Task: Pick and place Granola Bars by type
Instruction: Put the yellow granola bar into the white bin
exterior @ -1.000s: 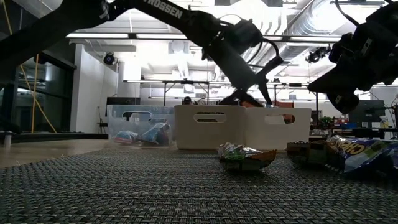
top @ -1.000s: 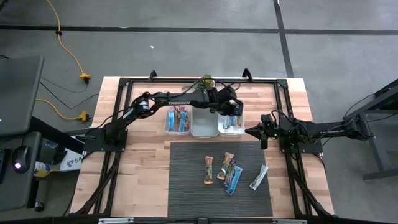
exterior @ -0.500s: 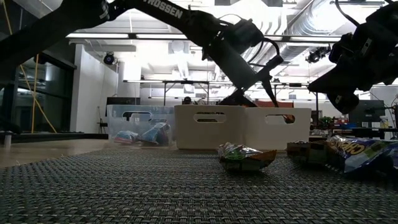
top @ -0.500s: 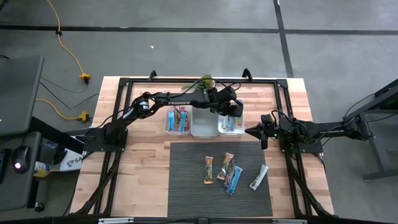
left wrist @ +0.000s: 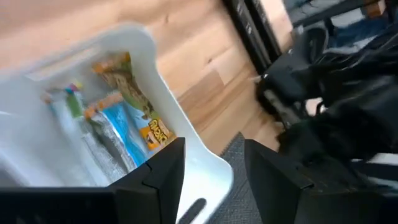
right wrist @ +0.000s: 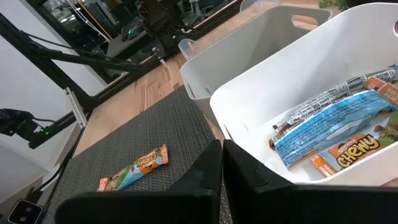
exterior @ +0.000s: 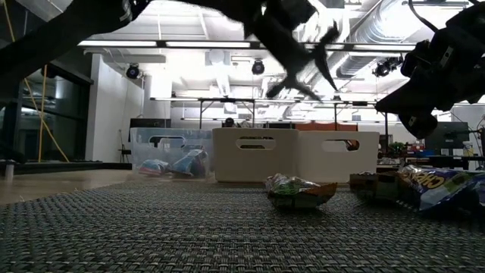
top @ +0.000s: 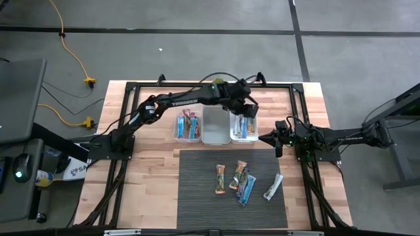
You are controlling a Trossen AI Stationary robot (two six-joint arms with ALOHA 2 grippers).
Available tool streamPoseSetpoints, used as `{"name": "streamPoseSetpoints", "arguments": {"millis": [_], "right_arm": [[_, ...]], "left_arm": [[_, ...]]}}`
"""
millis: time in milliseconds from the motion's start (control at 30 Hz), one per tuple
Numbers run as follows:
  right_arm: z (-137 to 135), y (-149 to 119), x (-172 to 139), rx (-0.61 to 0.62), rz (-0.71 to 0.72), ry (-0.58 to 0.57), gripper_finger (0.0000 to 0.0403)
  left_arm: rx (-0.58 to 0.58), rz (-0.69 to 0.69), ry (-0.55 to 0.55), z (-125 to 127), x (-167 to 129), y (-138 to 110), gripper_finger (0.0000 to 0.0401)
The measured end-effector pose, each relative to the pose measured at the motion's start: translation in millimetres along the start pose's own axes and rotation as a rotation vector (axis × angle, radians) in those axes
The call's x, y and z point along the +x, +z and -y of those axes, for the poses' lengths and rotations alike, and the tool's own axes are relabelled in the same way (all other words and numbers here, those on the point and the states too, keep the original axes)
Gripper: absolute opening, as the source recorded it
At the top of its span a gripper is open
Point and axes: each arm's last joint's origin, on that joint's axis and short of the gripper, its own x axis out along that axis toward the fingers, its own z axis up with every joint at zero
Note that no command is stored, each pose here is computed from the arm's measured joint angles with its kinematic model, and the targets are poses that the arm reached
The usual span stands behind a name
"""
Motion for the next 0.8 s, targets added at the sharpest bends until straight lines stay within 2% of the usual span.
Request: {"name": "streamPoseSetpoints", "arguments": {"millis": [100, 200, 267, 433, 600, 667, 800], "right_arm": [[0.0, 0.0, 0.0, 0.000, 0.000, 0.000, 0.0000], [0.0, -0.1, 0.0, 0.000, -0.001, 0.000, 0.0000], [0.1, -0.1, 0.1, 0.000, -0.002, 0.000, 0.0000], [0.3, -0.4, 0.4, 0.000, -0.005, -0.003, 0.0000], [0.7, -1.1, 1.0, -0.001, -0.014, -0.009, 0.0000], [0.8, -1.4, 1.2, -0.001, -0.016, -0.010, 0.0000], [0.8, -1.4, 1.2, -0.001, -0.017, -0.010, 0.0000]], "left_arm": [[0.002, 0.051, 0.026, 15.1, -27.1, -7.1, 0.0163], [-0.020, 0.073, 0.131, 30.1, -54.9, -27.1, 0.0163], [-0.030, 0.088, 0.221, 40.5, -75.9, -46.1, 0.0163], [-0.085, 0.139, 0.342, 67.3, -111.2, -98.9, 0.0163], [-0.149, 0.131, 0.362, 86.9, -115.5, -147.3, 0.0162], [-0.168, 0.111, 0.341, 94.1, -106.8, -162.5, 0.0162], [-0.180, 0.022, 0.372, 96.1, -74.9, -192.9, 0.0162]]}}
